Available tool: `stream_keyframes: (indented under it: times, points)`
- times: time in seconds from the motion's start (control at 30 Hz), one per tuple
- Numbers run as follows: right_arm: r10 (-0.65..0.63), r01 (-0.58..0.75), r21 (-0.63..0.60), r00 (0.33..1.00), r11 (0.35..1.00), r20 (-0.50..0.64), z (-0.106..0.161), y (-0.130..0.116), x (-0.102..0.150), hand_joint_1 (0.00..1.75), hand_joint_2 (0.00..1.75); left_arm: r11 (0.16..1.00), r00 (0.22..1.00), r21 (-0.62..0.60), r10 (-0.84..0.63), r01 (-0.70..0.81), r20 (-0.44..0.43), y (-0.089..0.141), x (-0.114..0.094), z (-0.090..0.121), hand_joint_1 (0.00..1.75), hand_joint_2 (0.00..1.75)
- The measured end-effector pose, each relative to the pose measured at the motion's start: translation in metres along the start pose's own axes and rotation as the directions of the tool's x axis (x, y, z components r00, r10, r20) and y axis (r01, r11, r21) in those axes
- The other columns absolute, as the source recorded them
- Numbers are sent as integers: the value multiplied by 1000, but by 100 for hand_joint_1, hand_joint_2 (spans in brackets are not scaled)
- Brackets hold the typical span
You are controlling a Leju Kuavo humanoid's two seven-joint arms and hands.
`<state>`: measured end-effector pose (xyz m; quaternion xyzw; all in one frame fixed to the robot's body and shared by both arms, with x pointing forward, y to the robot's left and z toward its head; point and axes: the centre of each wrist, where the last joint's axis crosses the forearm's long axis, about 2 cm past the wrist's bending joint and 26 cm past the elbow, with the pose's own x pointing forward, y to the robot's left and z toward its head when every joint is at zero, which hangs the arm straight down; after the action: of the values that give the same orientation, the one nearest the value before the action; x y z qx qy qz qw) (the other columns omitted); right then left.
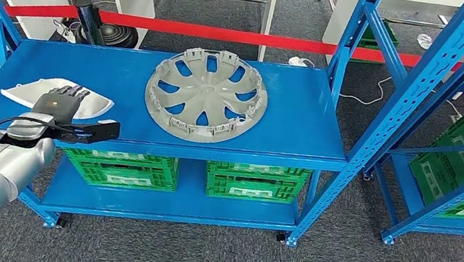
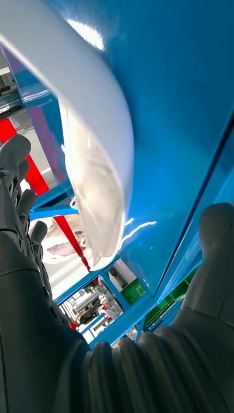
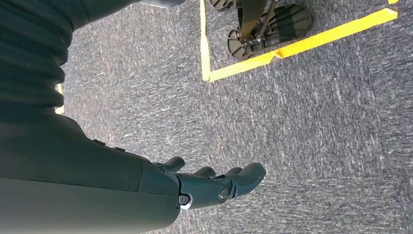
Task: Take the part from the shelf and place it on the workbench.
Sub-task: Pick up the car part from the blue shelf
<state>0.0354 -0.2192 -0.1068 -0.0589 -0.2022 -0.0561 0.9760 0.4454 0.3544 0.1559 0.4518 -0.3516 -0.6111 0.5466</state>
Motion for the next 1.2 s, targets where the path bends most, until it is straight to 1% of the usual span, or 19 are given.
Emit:
stream_keyframes:
  times: [0.1,0.13,0.17,0.23,0.27,0.3,0.4,0.5,0.9,1.2]
  points:
    - [2,-2,-7,1000,1000,0,0,0,0,0,175,998,1000,57,6,-5,-7,-4,5,1,0,175]
    - [2,-2,-9,1000,1000,0,0,0,0,0,175,997,1000,80,9,-8,-11,-5,7,1,8,175]
    - [3,-3,-11,1000,1000,0,0,0,0,0,175,995,1000,100,14,-13,-16,-7,9,2,22,175]
    - [3,-3,-13,1000,1000,-2,0,0,0,0,175,991,999,134,26,-22,-28,-12,13,3,106,175]
    - [3,-3,-14,1000,1000,-2,0,0,0,0,175,988,999,153,31,-26,-33,-14,15,4,141,175]
    - [3,-3,-15,1000,1000,-2,0,0,0,0,175,984,999,174,36,-29,-37,-17,17,5,170,175]
    - [3,-3,-17,1000,1000,-1,0,0,0,0,175,973,998,226,49,-39,-39,-21,21,6,175,175]
    - [4,-4,-22,1000,1000,-2,0,-1,-1,0,175,971,998,236,54,-43,-41,-23,24,7,175,175]
    - [4,-5,-30,1000,1000,-6,0,-1,-1,0,175,984,998,176,45,-34,-54,-24,28,6,175,175]
    - [3,-4,-34,1000,999,-6,0,-1,-1,0,175,986,997,160,45,-36,-57,-24,29,6,175,175]
